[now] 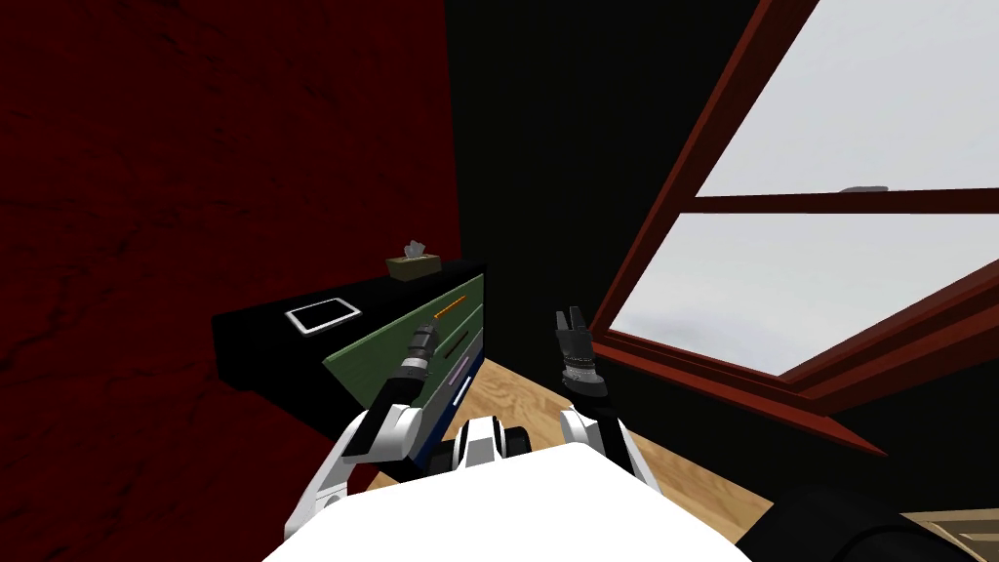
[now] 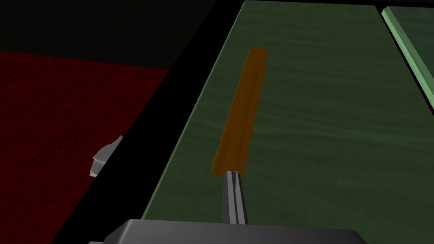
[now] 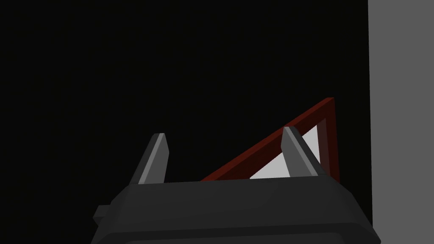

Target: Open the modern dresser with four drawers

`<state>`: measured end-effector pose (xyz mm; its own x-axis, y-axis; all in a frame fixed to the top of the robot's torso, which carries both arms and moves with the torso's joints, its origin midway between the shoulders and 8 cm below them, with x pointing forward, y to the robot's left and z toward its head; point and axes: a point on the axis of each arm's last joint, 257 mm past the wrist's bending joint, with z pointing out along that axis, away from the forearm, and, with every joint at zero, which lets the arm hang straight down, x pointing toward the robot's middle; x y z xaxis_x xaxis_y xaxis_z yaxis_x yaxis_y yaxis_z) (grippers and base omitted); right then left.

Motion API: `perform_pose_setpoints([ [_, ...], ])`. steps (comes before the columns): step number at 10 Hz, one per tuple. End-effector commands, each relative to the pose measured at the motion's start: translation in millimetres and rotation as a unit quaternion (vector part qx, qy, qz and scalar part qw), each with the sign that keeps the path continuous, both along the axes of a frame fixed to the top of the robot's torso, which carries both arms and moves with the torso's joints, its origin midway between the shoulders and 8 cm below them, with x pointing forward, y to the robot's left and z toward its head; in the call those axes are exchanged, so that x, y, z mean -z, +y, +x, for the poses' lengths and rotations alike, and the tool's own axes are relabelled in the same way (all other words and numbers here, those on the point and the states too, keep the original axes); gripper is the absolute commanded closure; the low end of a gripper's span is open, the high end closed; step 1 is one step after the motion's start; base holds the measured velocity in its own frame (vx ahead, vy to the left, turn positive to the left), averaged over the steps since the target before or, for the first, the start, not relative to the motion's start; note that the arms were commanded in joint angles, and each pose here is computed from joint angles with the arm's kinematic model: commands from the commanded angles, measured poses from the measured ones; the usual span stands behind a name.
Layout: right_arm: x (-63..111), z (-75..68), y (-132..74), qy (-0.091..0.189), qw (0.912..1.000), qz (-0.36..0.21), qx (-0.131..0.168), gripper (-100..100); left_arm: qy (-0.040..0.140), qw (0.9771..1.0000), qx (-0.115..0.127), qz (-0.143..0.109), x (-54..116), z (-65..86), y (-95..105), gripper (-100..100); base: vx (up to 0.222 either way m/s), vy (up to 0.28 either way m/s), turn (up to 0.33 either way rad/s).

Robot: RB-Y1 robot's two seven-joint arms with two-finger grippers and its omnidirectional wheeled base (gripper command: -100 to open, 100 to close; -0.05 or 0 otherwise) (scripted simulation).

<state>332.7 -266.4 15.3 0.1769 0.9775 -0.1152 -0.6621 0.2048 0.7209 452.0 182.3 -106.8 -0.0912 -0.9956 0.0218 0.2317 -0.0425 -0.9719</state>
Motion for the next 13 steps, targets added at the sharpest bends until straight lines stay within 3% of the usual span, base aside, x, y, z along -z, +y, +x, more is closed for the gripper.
perform_pose_setpoints([
  [1,0.0,0.0,0.1,0.000,1.0000,0.000,0.000,0,-0.001,1.0000,-0.001,0.000,-4.0,-2.8,-1.5,100,-0.076,-0.132,0.011],
  [5,-0.1,0.0,0.1,0.000,1.0000,0.000,0.000,0,-0.002,1.0000,-0.001,0.000,-9.3,-5.6,-3.2,100,-0.081,-0.143,0.009],
  [6,-0.1,0.0,0.1,0.000,1.0000,0.000,0.000,0,0.001,0.9998,0.005,0.019,-5.8,-7.0,-2.0,-100,-0.007,-0.011,-0.002],
  [9,0.0,0.0,0.0,0.000,1.0000,0.000,0.000,0,0.002,0.9989,0.014,0.044,-1.1,-8.0,0.3,-100,0.017,0.035,-0.001],
  [12,0.0,0.0,-0.1,0.000,1.0000,0.000,0.000,0,0.002,0.9991,0.014,0.039,5.7,-2.9,2.9,-100,0.069,0.135,-0.008],
  [13,0.0,0.0,-0.1,0.000,1.0000,0.000,0.000,0,0.002,0.9998,0.008,0.020,6.3,0.1,1.8,-100,0.063,0.166,-0.007],
])
